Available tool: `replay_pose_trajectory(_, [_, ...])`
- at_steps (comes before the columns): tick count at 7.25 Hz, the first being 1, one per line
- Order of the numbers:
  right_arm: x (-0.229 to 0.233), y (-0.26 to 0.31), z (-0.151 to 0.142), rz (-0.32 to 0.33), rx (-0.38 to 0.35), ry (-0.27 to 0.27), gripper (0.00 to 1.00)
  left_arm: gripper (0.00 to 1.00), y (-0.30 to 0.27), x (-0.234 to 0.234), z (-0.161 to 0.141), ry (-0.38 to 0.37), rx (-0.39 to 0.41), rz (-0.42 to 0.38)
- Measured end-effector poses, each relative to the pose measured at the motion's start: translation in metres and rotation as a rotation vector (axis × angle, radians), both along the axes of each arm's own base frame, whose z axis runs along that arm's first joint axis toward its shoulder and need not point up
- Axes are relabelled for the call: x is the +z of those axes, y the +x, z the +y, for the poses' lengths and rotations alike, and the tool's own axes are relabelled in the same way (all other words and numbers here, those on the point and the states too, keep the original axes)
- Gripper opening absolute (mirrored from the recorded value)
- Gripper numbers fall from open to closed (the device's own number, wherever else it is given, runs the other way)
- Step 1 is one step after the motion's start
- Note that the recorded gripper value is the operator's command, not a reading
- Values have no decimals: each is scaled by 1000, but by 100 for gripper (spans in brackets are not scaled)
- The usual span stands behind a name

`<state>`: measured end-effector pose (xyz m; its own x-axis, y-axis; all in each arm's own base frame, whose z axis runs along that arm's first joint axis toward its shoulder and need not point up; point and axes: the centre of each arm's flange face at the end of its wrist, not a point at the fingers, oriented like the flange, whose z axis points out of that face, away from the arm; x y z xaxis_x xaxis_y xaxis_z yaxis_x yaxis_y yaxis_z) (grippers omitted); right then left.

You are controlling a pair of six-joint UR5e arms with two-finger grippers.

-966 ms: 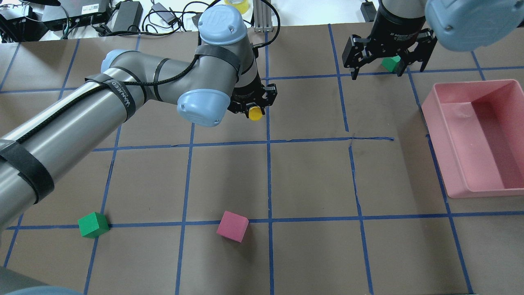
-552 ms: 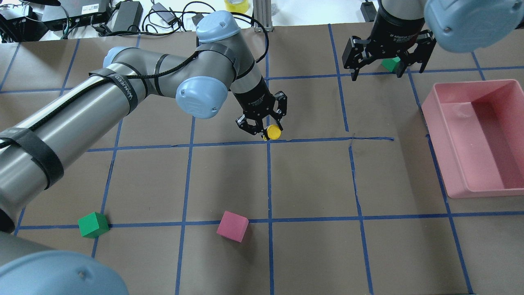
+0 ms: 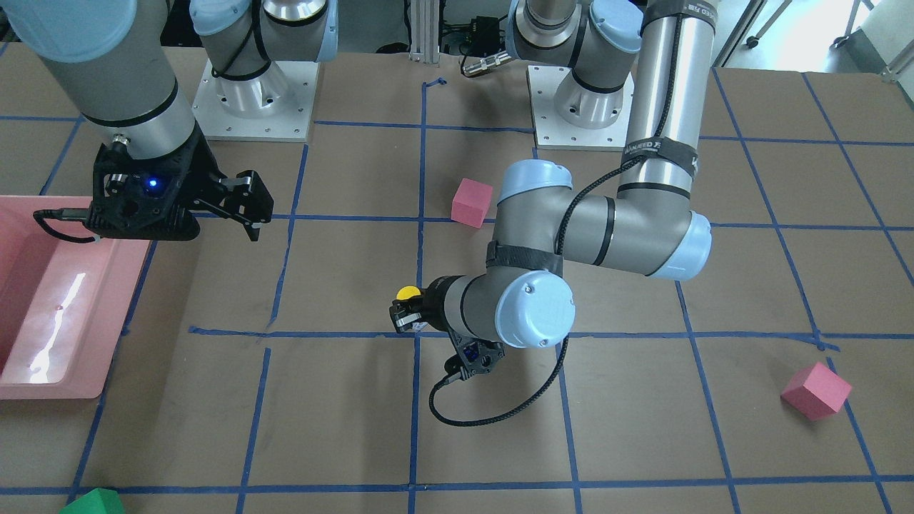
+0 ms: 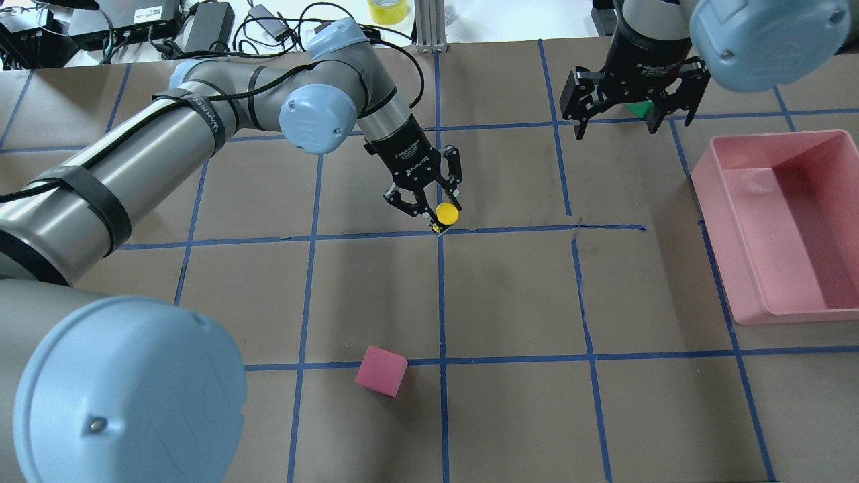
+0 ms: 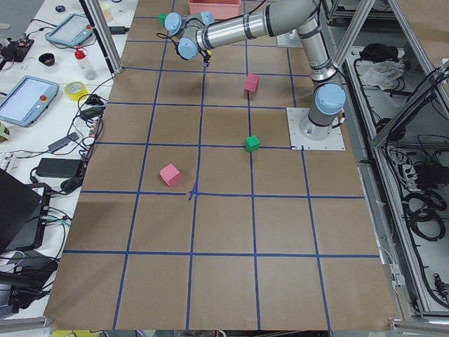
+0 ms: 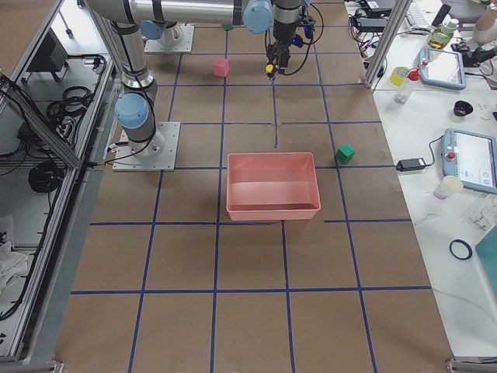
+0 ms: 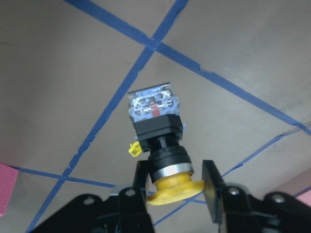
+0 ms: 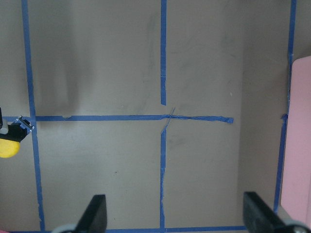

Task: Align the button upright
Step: 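Rotate the held button cap-up with the left gripper above the table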

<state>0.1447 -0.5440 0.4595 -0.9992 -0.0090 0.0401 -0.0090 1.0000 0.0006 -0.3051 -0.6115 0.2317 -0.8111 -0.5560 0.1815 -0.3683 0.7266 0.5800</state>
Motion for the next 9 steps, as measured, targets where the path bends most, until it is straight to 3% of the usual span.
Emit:
replay_pose_trajectory(2, [1, 0, -1, 4, 5, -7, 100, 0, 11, -15, -10, 25, 8, 67])
replay_pose_trajectory(5, [15, -10, -1, 110, 4, -44, 100, 0, 12, -32, -13, 45, 7, 85])
replay_pose_trajectory(7, [13, -8, 0, 84, -1, -42, 100, 0, 13, -37, -13, 48, 3, 77])
replay_pose_trajectory(8, [10, -5, -2, 43, -5, -48, 100, 17, 13, -39, -13, 49, 3, 77])
replay_pose_trajectory(9, [8, -2, -4, -3, -12, -60, 100, 45, 12, -40, -13, 51, 4, 77])
